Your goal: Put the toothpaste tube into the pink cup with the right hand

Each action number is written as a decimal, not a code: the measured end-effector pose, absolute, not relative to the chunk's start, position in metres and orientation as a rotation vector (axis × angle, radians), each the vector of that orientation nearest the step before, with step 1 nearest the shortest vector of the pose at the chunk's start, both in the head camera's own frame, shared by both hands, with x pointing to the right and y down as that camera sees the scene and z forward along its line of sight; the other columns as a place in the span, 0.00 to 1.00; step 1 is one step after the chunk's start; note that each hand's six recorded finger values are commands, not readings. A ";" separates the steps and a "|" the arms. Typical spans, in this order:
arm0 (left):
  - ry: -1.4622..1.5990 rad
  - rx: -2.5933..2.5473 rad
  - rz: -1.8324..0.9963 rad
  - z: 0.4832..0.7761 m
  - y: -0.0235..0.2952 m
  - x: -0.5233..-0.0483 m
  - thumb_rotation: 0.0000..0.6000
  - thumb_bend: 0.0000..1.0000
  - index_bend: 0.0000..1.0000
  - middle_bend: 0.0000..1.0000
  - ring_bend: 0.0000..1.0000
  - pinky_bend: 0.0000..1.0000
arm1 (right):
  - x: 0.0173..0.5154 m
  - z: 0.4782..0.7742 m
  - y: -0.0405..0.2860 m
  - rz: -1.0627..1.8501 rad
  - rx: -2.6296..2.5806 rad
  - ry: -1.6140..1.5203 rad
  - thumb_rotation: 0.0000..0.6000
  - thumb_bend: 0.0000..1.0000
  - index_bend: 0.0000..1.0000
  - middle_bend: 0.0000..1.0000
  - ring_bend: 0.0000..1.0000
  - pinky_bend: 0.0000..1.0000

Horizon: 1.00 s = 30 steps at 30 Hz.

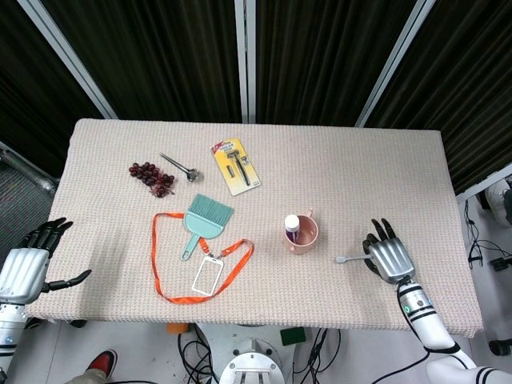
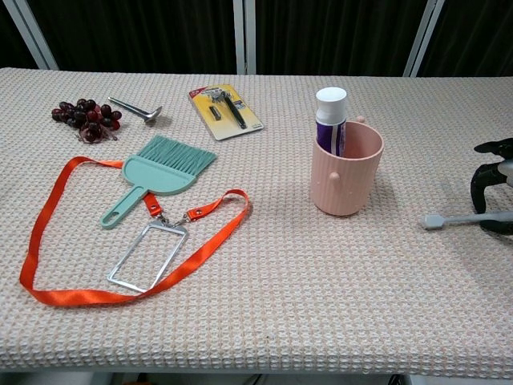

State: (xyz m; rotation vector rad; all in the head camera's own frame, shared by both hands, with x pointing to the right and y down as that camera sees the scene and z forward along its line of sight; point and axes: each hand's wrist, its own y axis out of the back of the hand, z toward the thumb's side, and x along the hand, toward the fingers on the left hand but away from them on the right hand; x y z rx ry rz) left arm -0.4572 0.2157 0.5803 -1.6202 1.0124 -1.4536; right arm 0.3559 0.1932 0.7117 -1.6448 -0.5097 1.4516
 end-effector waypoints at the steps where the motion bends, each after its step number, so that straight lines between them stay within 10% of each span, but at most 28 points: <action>1: 1.013 -1.620 -1.453 0.580 0.216 -0.457 0.44 0.08 0.12 0.09 0.10 0.21 | 0.356 0.710 0.193 1.447 -1.646 -0.518 1.00 0.84 0.71 0.40 0.00 0.00; 18: 1.012 -1.621 -1.437 0.579 0.214 -0.453 0.44 0.08 0.12 0.09 0.10 0.21 | 0.357 0.607 0.144 0.975 -1.836 -1.244 1.00 0.83 0.75 0.44 0.02 0.00; 30: 1.008 -1.617 -1.456 0.579 0.216 -0.458 0.45 0.08 0.12 0.09 0.10 0.21 | 0.251 0.640 0.128 0.495 -2.386 -1.706 1.00 0.80 0.76 0.44 0.02 0.00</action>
